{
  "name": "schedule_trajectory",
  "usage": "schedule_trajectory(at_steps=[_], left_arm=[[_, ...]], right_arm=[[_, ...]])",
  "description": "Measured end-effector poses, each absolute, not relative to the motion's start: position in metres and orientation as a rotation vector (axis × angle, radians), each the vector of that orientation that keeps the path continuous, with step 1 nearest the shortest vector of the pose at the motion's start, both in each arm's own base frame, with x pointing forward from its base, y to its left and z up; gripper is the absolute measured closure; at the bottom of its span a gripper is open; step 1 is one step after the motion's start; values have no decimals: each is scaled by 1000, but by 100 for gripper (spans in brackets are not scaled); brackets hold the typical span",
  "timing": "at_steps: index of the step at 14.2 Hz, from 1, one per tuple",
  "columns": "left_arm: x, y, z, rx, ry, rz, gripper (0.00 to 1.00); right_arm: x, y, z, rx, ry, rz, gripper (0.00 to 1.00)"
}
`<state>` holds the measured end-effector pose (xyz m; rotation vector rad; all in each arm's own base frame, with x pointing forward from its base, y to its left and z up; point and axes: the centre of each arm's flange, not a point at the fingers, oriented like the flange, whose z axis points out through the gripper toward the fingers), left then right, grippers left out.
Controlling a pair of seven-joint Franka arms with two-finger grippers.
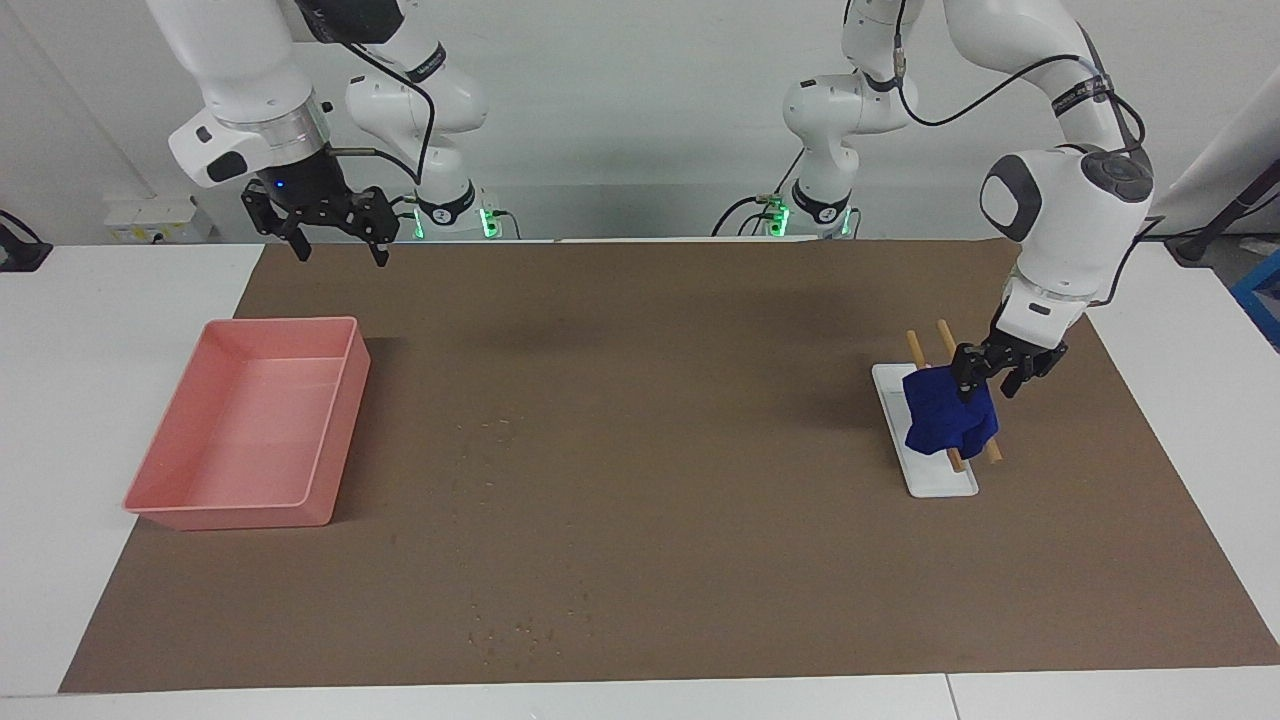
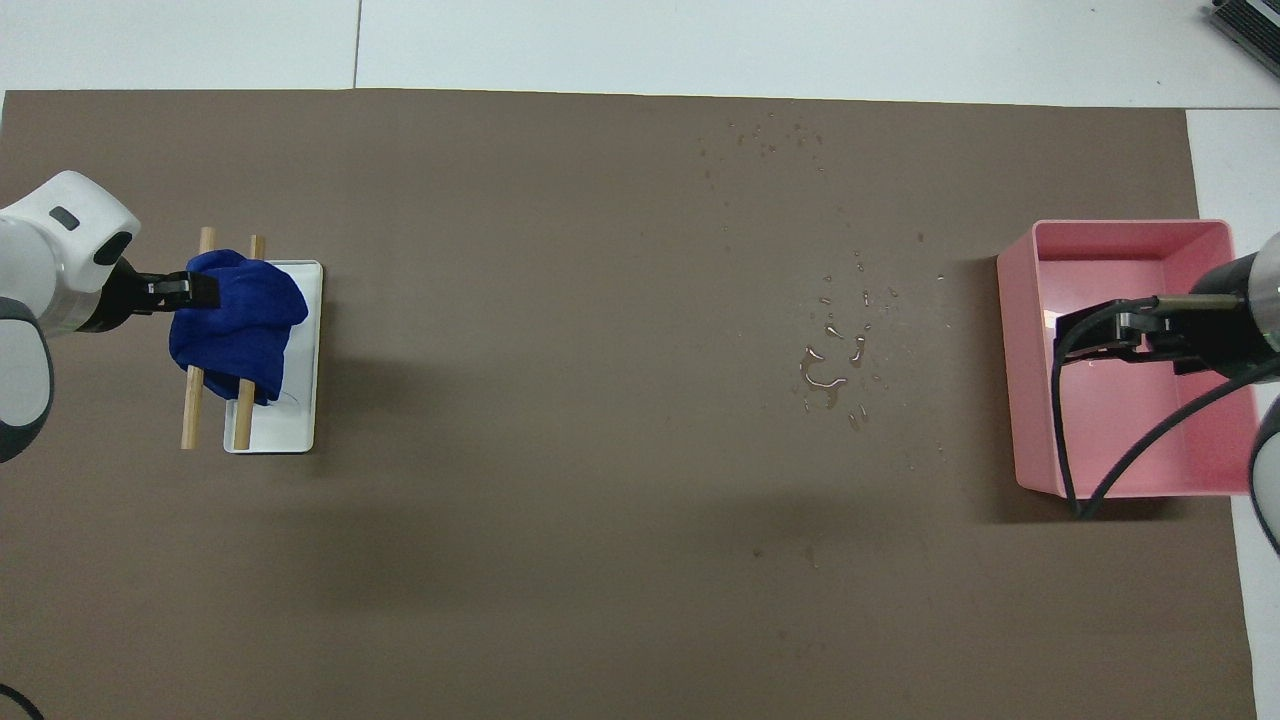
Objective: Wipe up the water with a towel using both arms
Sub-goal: 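Reach the left gripper to the blue towel and grasp it, then lift the towel with the left gripper while the right gripper approaches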
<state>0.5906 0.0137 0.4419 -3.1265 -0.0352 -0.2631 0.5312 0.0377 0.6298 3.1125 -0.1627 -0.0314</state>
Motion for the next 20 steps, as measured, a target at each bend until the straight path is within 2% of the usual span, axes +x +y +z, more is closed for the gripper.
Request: schedule_trajectory(at_steps=[2,4,5,6,8,11,16,20], left_arm=[[589,12,436,-3127,-31,-261,33],[588,11,435,-3128,-31,-259,52],[588,11,435,-3128,-31,-259,52],[588,12,435,-3127,-31,-259,61],[589,12,436,-3127,-33,-259,64],[591,13,443,-3129,-48,-248,93],[594,11,464,-3136,-87,-162,93],[597,-4,513,-3139,-185,-86,93]], right_arm=[[531,39,630,3113,-158,-31,0],[531,41,630,3113,-154,-30,0],[531,41,630,3113,-154,-30,0],[531,40,630,3113,-155,-29,0],[531,40,630,3113,-157,-27,0],[531,40,630,3113,-157,-24,0],[531,40,630,3113,-157,-23,0],[531,39,630,3113,-159,-23,0]])
